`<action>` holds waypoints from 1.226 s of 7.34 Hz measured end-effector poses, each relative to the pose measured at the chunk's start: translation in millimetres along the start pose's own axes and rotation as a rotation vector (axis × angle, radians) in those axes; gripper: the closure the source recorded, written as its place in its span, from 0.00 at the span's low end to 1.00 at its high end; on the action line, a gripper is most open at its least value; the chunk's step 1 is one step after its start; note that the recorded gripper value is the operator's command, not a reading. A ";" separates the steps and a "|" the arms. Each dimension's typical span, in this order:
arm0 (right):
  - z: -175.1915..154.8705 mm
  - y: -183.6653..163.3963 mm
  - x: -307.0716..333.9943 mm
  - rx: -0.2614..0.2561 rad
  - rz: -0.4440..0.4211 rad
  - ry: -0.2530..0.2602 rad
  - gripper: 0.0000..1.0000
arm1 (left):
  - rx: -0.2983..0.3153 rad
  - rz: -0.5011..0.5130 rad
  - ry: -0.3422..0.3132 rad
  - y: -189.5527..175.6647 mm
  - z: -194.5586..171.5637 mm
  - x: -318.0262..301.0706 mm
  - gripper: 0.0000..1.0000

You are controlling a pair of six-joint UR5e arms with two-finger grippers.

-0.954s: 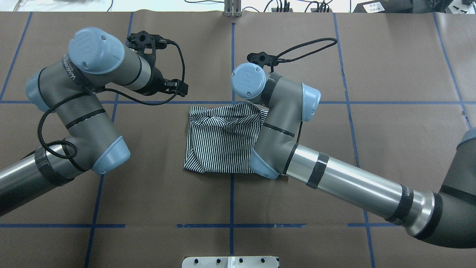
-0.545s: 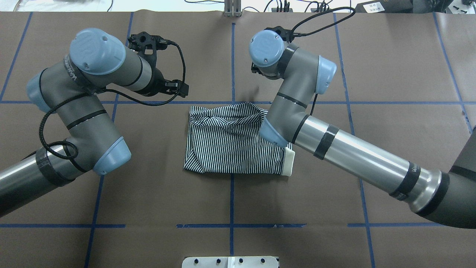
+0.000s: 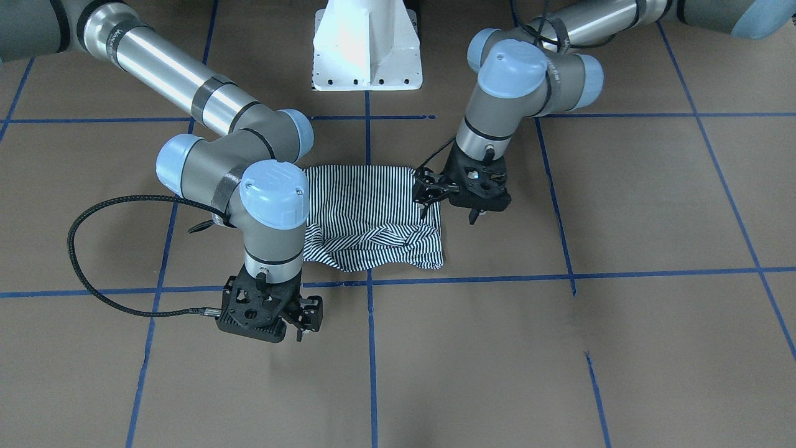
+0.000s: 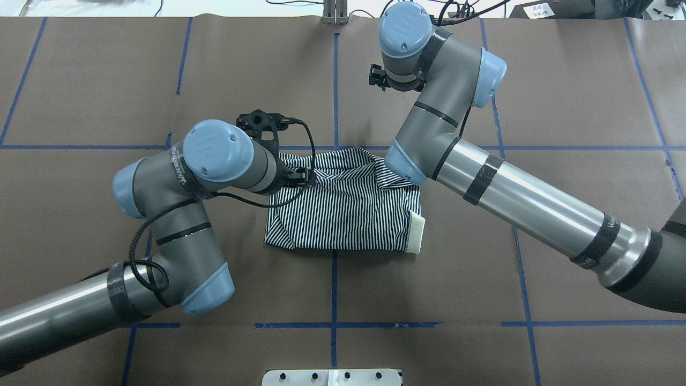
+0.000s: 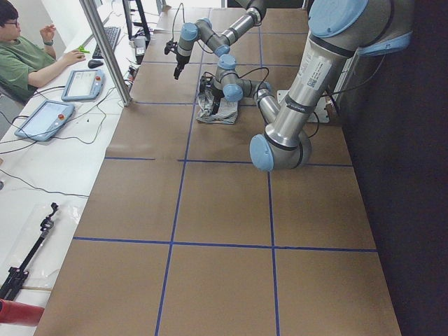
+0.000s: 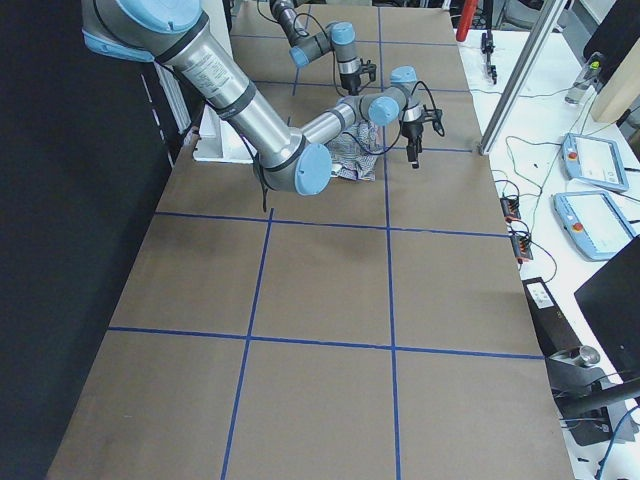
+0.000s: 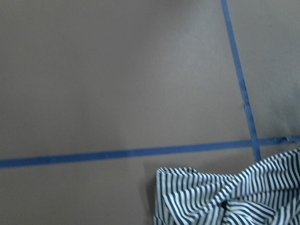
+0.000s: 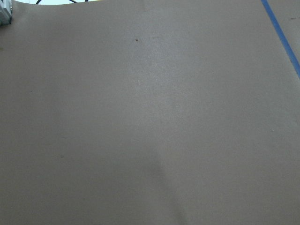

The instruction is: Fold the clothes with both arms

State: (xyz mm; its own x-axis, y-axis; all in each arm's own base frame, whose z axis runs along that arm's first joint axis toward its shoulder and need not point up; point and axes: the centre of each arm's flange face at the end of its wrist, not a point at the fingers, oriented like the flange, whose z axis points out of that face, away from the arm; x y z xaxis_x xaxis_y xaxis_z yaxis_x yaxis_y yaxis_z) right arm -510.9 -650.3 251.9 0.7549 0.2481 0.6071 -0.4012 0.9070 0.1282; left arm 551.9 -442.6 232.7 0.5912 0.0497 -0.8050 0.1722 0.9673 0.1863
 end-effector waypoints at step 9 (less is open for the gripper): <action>-4.1 1.5 3.5 0.002 -0.002 -0.012 0.00 | 0.068 -0.002 -0.162 -96.8 64.2 -0.3 0.00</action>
State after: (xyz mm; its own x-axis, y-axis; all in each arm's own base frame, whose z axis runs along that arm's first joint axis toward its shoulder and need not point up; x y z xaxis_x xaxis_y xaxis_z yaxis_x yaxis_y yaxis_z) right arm -506.7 -646.7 251.0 0.7493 0.2422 0.6163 -0.4010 0.9066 0.1313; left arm 585.6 -552.2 251.1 0.7088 0.0018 -0.7054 0.2232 0.9481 0.2267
